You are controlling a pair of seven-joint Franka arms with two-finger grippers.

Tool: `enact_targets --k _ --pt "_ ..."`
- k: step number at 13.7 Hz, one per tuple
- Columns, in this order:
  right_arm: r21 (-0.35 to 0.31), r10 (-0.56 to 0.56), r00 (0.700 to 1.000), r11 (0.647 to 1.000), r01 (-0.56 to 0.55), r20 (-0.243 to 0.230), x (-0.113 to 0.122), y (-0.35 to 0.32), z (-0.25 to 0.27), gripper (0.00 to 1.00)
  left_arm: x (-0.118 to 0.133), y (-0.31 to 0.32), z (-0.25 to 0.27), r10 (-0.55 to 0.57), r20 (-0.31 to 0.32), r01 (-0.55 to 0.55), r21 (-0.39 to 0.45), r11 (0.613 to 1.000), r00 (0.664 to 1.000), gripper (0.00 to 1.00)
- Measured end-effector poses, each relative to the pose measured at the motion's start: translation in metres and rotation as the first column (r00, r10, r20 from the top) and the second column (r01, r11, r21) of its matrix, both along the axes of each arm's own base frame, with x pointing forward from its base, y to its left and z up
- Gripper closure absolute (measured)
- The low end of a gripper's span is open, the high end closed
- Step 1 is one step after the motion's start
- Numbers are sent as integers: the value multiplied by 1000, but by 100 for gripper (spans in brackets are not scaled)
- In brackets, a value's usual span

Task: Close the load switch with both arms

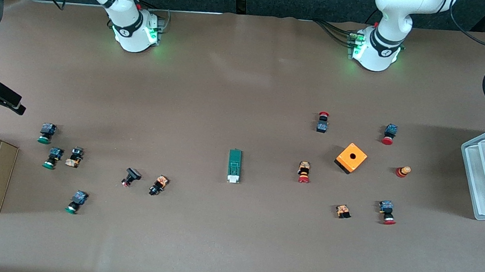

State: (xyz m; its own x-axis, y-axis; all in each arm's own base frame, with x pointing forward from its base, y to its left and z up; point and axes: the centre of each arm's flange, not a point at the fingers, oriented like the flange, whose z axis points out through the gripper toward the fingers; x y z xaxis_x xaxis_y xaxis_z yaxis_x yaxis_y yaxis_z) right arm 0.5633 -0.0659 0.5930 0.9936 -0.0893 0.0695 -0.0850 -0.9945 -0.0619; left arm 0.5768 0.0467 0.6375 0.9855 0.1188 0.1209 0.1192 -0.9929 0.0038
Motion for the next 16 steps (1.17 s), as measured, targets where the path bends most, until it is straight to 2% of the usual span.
enact_targets --k 3,6,16 --pt "0 0 1000 1000 0 0 0 0 0 0 0 0 0 -4 -5 4 0 1000 1000 0" --pt "0 0 1000 1000 0 0 0 0 0 0 -4 1 -4 -6 -38 6 -2 1000 999 0" --pt "0 0 1000 1000 0 0 0 0 0 0 -5 2 -6 -4 -58 4 -3 1000 998 0"
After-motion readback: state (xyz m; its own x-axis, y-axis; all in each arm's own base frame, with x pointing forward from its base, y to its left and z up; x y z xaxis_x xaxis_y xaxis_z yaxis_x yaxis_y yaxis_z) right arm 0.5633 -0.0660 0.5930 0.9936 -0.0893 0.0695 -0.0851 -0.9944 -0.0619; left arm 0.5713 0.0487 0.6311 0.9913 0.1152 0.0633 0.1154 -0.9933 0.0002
